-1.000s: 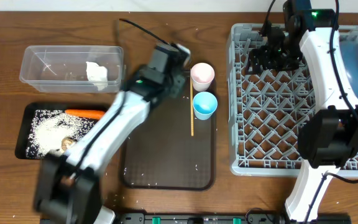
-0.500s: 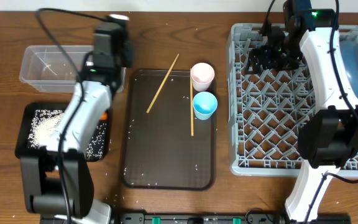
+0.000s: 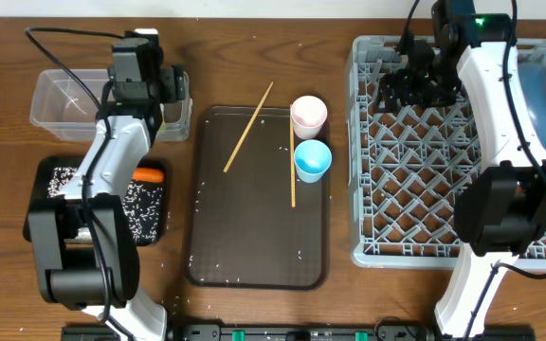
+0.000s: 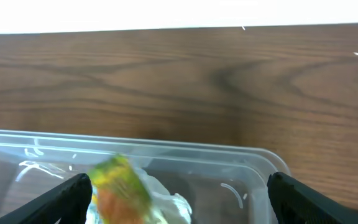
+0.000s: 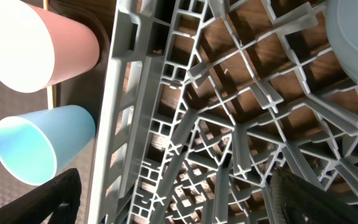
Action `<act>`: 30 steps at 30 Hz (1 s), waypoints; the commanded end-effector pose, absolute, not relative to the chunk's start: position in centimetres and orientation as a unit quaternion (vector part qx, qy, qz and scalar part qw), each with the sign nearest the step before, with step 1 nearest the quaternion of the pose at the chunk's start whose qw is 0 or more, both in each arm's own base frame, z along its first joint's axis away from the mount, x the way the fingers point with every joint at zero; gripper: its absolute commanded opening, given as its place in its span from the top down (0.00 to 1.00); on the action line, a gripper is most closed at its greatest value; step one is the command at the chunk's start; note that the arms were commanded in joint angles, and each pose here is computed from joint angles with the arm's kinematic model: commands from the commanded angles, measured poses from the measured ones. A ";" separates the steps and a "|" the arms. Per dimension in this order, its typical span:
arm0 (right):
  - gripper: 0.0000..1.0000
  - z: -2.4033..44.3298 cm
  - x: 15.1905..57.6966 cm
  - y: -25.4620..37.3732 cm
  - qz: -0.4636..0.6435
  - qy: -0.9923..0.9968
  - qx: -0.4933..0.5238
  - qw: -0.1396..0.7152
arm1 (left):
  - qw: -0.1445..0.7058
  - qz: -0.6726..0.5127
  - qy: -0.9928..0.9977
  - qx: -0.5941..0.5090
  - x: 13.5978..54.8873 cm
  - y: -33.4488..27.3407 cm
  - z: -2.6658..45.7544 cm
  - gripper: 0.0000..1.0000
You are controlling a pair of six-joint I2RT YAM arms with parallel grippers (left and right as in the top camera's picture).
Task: Sort waste into correct bins and load items into the dishwasher rack
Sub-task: 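Carry the Pandan wrapper left and drop it into the clear container, then move the left gripper back to the light-blue cup and grasp it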
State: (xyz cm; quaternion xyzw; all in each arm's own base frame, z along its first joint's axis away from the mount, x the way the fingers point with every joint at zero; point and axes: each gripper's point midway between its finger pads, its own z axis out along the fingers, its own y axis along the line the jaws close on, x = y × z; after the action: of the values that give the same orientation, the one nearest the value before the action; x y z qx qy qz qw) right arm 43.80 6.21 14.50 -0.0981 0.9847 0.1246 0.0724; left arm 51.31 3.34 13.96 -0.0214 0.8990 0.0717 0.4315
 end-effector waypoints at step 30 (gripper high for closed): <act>0.09 16.0 43.2 9.3 0.127 0.978 -0.141 0.087 | 0.206 -0.101 0.937 0.265 36.4 -20.9 8.8 0.15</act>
State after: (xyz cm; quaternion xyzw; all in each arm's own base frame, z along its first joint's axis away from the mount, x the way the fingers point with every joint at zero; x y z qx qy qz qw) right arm 43.40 8.66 14.50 -0.1258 0.9815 0.1266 0.0691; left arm 37.10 -19.60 9.63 0.2511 0.9389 -0.0651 0.2260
